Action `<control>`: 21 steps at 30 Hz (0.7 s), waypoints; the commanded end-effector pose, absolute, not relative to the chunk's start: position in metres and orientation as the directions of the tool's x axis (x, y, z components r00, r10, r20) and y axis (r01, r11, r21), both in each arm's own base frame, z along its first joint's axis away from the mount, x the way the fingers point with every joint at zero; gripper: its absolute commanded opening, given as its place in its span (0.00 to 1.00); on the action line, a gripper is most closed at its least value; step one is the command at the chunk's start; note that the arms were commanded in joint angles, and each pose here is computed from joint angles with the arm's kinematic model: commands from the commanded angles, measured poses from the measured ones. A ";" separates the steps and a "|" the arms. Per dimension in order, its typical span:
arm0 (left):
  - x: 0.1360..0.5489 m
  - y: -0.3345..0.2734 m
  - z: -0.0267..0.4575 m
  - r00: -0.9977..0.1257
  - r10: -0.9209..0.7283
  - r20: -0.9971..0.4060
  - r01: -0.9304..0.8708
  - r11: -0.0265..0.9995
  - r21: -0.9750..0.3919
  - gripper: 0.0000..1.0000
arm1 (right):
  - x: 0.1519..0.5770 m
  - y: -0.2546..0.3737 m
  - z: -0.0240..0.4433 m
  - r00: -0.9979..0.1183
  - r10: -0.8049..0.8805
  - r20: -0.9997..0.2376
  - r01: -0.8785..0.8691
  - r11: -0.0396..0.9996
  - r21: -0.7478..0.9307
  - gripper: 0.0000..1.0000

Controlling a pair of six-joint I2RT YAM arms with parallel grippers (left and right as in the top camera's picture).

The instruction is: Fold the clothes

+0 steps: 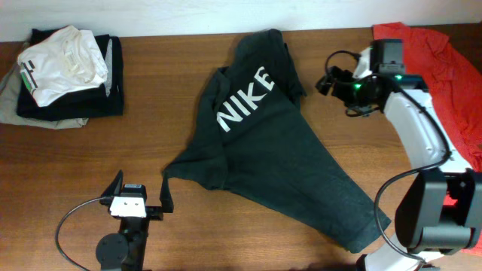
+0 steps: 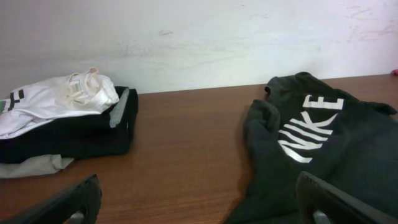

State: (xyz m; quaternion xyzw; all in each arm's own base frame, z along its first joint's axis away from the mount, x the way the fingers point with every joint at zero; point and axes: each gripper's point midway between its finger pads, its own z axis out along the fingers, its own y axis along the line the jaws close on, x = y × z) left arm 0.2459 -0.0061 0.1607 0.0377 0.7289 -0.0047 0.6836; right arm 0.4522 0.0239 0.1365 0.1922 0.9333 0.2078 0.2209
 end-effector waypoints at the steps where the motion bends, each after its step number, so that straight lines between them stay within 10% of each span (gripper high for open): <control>1: 0.246 -0.004 0.159 -0.065 0.056 -0.996 0.054 0.997 0.053 0.99 | 0.449 -0.015 0.152 -0.778 0.517 -0.357 0.333 0.821 0.464 0.99; 21: 0.228 -0.072 0.241 0.132 -0.022 -0.991 0.442 0.896 0.039 0.99 | 0.447 -0.027 0.151 -0.766 0.539 -0.351 0.359 0.811 0.462 0.99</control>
